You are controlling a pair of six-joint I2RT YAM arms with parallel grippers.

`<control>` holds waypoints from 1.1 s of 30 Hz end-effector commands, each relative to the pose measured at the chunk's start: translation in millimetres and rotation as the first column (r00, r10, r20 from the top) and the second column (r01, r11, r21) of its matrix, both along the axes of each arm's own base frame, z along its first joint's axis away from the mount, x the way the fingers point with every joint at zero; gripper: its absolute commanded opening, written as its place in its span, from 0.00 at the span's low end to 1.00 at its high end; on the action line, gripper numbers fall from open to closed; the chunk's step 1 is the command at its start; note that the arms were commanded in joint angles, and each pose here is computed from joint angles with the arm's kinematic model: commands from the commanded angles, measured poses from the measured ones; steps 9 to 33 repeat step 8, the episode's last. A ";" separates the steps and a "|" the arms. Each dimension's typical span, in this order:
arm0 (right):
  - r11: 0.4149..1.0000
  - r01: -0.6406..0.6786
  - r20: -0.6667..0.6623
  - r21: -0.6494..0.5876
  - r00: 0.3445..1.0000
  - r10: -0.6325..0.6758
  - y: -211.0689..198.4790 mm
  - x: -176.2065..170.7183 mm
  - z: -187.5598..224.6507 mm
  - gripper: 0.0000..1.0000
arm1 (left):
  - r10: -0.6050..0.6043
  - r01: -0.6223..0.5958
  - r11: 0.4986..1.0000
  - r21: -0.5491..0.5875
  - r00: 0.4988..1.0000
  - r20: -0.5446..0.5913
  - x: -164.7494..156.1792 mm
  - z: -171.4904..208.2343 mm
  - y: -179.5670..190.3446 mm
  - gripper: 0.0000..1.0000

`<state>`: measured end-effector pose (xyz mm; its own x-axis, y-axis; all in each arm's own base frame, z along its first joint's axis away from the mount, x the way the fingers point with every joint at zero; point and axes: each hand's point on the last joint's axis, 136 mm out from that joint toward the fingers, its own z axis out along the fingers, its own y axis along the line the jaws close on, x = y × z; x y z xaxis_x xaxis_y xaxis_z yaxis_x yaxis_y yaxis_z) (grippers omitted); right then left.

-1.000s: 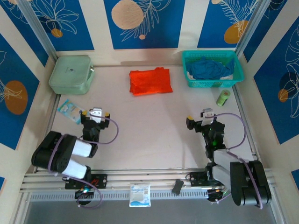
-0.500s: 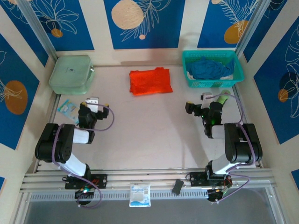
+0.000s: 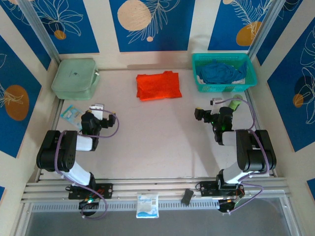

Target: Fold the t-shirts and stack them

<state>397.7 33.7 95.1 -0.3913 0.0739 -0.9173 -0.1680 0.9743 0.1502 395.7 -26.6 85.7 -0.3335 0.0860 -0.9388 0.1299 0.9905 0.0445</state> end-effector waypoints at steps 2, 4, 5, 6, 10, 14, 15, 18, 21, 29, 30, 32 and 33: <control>1.000 0.008 0.001 -0.008 1.000 -0.008 -0.1 -1.5 -0.6 0.99 | -0.029 0.029 0.999 -0.013 1.000 0.009 0.7 5.3 -6.3 1.00; 1.000 0.008 0.003 -0.008 1.000 -0.008 0.0 -1.4 -0.4 0.99 | -0.028 0.028 0.999 -0.016 1.000 0.010 0.6 5.7 -6.0 1.00; 1.000 0.008 0.001 -0.009 1.000 -0.008 -0.3 -1.5 -0.7 0.99 | -0.033 0.033 0.999 -0.017 0.999 0.014 -0.1 6.2 -6.8 1.00; 1.000 0.007 0.002 -0.007 1.000 -0.007 0.3 -1.5 -0.4 0.99 | -0.063 0.063 0.998 -0.014 0.998 0.022 -1.4 7.2 -11.6 0.99; 1.000 0.009 0.001 -0.006 1.000 -0.009 -0.6 -1.7 -0.9 0.99 | -0.101 0.102 0.995 -0.013 0.994 0.034 -4.7 7.8 -17.7 0.99; 1.000 0.009 0.001 -0.006 1.000 -0.009 -0.6 -1.7 -0.9 0.99 | -0.101 0.102 0.995 -0.013 0.994 0.034 -4.7 7.8 -17.7 0.99; 1.000 0.009 0.001 -0.006 1.000 -0.009 -0.6 -1.7 -0.9 0.99 | -0.101 0.102 0.995 -0.013 0.994 0.034 -4.7 7.8 -17.7 0.99; 1.000 0.009 0.001 -0.006 1.000 -0.009 -0.6 -1.7 -0.9 0.99 | -0.101 0.102 0.995 -0.013 0.994 0.034 -4.7 7.8 -17.7 0.99; 1.000 0.009 0.001 -0.006 1.000 -0.009 -0.6 -1.7 -0.9 0.99 | -0.101 0.102 0.995 -0.013 0.994 0.034 -4.7 7.8 -17.7 0.99; 1.000 0.009 0.001 -0.006 1.000 -0.009 -0.6 -1.7 -0.9 0.99 | -0.101 0.102 0.995 -0.013 0.994 0.034 -4.7 7.8 -17.7 0.99; 1.000 0.009 0.001 -0.006 1.000 -0.009 -0.6 -1.7 -0.9 0.99 | -0.101 0.102 0.995 -0.013 0.994 0.034 -4.7 7.8 -17.7 0.99; 1.000 0.009 0.001 -0.006 1.000 -0.009 -0.6 -1.7 -0.9 0.99 | -0.101 0.102 0.995 -0.013 0.994 0.034 -4.7 7.8 -17.7 0.99; 1.000 0.009 0.001 -0.006 1.000 -0.009 -0.6 -1.7 -0.9 0.99 | -0.101 0.102 0.995 -0.013 0.994 0.034 -4.7 7.8 -17.7 0.99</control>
